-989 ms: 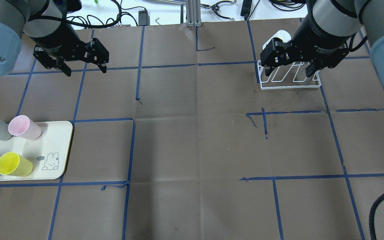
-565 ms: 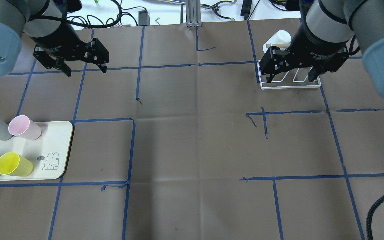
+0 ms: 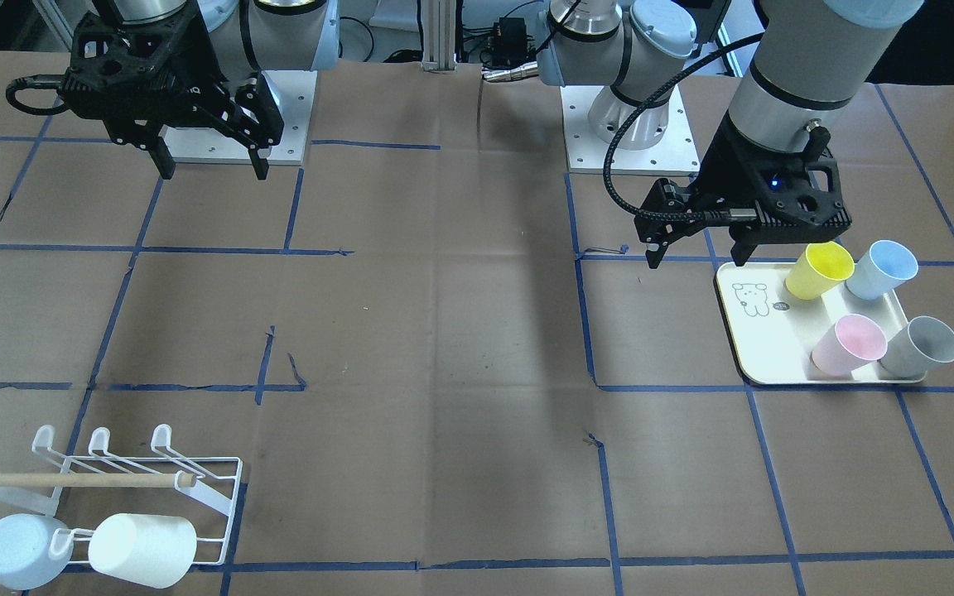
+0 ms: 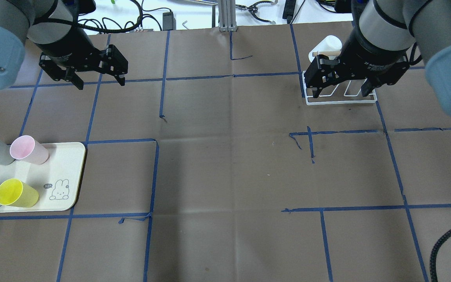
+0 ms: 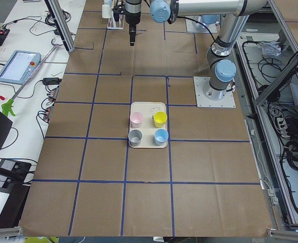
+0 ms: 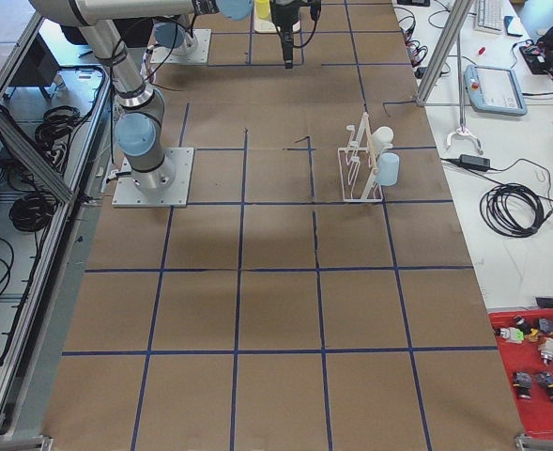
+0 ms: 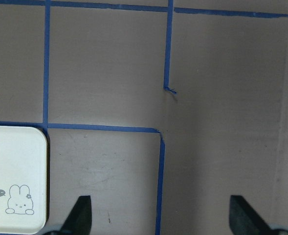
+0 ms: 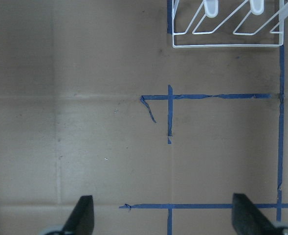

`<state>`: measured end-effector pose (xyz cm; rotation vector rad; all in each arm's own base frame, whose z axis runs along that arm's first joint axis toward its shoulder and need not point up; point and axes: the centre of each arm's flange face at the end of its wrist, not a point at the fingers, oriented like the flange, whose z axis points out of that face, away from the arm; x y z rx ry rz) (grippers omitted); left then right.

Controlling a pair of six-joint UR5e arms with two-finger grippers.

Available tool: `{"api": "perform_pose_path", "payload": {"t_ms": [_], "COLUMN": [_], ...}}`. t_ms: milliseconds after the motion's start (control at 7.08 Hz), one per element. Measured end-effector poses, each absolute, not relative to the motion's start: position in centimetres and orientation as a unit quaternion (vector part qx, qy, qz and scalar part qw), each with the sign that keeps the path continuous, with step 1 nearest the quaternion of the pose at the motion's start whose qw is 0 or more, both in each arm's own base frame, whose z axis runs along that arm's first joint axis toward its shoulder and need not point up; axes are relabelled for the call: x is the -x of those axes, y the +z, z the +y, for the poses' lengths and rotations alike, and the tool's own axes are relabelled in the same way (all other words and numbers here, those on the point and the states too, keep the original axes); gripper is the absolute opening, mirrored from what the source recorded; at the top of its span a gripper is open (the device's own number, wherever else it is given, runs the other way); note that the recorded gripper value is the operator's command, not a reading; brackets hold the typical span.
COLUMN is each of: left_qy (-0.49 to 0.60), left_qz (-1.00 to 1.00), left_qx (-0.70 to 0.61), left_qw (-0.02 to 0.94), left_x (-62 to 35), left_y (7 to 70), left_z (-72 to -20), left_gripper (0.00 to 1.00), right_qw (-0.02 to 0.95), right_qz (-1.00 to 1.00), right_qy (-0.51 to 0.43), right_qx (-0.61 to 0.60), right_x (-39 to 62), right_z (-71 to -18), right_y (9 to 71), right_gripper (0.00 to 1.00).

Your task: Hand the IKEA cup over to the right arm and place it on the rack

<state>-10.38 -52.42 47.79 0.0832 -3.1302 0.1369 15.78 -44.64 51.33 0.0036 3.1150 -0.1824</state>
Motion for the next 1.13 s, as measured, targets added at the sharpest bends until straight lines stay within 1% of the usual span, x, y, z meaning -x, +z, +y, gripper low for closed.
{"api": "perform_pose_path", "payload": {"t_ms": [1130], "left_qy": [0.044], "left_qz": [-0.999], "left_qx": [-0.026], "left_qw": [0.004], "left_x": [10.4], "left_y": [47.82], "left_z": [-52.41], "left_gripper": [1.0], "right_qw": [0.01], "right_qz": [0.998], "right_qy": [-0.057], "right_qx": [-0.001], "right_x": [-15.77], "right_z": [-44.88], "right_y": [51.23], "right_gripper": [1.0]}}
